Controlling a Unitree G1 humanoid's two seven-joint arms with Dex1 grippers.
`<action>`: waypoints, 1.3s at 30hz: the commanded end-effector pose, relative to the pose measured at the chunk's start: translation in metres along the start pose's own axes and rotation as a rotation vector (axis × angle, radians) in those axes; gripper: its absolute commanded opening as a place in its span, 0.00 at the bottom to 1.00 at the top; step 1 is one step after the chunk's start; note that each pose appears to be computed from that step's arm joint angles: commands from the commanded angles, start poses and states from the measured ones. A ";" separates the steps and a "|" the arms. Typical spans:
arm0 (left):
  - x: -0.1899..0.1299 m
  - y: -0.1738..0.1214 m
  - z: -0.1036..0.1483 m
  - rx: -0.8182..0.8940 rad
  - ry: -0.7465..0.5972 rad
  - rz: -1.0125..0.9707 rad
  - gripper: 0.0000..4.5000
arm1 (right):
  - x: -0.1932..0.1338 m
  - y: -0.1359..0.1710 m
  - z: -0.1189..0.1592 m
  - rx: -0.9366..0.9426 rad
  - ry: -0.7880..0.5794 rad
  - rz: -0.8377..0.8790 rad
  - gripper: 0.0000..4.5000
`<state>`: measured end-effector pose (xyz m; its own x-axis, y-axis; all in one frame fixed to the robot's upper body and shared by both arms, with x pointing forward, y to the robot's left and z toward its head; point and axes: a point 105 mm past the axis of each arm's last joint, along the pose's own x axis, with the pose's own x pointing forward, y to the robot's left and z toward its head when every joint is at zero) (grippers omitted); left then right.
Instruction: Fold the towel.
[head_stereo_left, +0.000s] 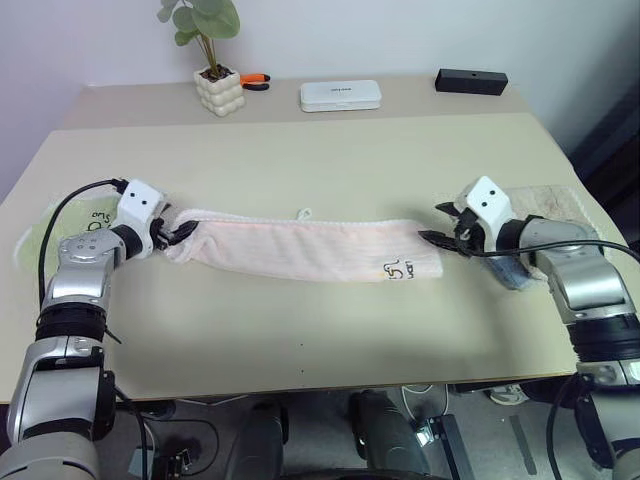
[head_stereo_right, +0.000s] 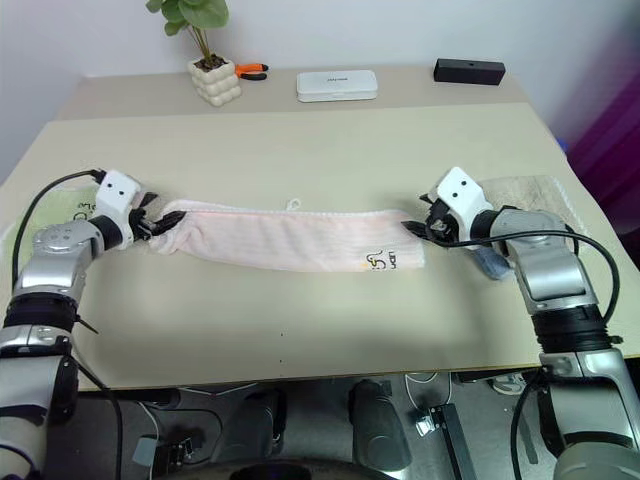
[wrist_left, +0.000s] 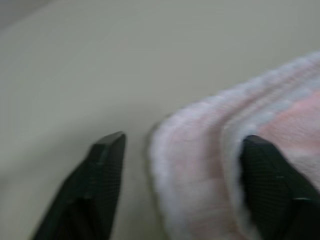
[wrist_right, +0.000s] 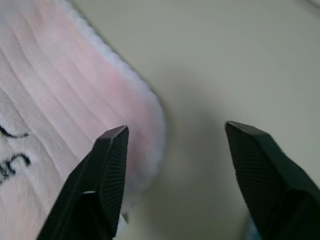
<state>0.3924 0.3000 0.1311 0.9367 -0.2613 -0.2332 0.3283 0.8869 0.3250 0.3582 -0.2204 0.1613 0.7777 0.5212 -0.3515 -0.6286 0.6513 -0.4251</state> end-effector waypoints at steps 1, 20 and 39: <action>-0.021 0.030 0.007 -0.085 -0.066 0.151 0.72 | -0.028 -0.008 0.017 0.026 -0.054 -0.059 0.63; -0.015 -0.012 0.028 -0.018 -0.123 -0.028 0.74 | -0.036 0.134 -0.005 0.692 -0.002 0.164 1.00; -0.068 -0.136 0.075 -0.030 -0.315 -0.580 0.74 | 0.012 0.089 -0.008 1.315 -0.090 -0.209 1.00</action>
<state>0.3044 0.1885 0.1620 0.6718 -0.7344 -0.0968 0.7356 0.6462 0.2031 0.3075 -0.1559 0.1083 0.8721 0.3734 -0.3163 -0.0841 0.7511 0.6548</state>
